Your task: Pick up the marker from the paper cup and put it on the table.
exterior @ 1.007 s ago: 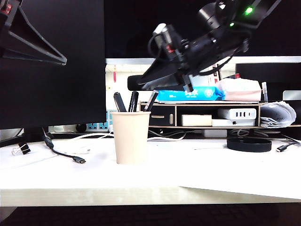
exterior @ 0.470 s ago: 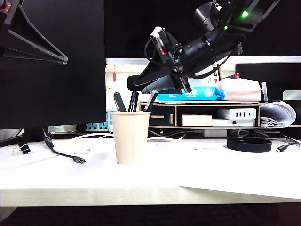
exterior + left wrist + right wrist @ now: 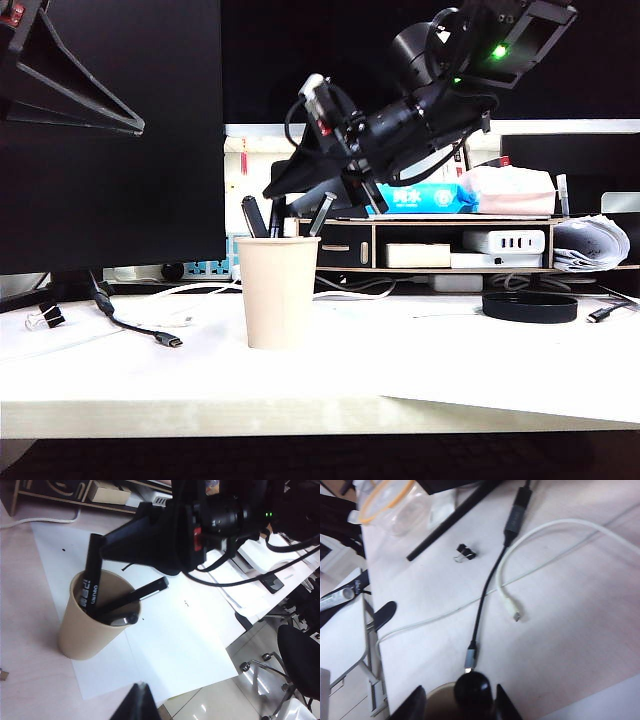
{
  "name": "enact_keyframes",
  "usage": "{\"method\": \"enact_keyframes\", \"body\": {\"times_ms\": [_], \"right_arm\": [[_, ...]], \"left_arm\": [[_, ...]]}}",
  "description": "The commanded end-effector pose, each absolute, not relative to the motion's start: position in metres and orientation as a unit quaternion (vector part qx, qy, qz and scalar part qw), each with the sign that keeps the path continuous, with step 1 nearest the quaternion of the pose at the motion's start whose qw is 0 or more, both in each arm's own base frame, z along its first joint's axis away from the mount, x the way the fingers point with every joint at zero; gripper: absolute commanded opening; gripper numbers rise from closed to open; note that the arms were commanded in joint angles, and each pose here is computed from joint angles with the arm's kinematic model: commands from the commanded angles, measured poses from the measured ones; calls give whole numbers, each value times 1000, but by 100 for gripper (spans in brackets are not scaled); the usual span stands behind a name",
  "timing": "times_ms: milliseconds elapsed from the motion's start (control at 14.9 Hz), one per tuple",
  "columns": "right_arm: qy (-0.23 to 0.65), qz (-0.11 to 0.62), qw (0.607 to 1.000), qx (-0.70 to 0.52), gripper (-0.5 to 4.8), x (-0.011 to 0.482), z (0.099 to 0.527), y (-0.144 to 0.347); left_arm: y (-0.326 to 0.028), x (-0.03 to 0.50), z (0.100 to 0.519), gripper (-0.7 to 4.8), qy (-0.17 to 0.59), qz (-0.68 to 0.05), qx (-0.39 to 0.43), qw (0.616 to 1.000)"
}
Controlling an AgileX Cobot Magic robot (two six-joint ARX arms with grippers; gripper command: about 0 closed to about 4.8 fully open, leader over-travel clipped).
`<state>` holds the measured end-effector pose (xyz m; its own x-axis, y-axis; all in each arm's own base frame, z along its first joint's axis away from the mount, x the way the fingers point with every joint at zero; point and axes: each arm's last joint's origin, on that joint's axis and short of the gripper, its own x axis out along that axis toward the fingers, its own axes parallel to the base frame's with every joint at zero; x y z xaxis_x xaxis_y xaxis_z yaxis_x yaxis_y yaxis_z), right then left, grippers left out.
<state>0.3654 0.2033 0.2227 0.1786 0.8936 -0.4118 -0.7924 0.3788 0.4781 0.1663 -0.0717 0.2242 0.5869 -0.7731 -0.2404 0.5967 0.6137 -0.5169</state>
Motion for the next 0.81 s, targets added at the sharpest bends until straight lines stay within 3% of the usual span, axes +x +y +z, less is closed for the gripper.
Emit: {"method": "enact_keyframes", "body": {"times_ms": [67,805], "right_arm": [[312,542,777,70,181,367,226,204],[299,526,793,70,180,372,225,205]], "left_arm": [[-72,166,228,-5,217,-408,-195,865],[-72,166,228,-5,217,-409,-195,865]]}}
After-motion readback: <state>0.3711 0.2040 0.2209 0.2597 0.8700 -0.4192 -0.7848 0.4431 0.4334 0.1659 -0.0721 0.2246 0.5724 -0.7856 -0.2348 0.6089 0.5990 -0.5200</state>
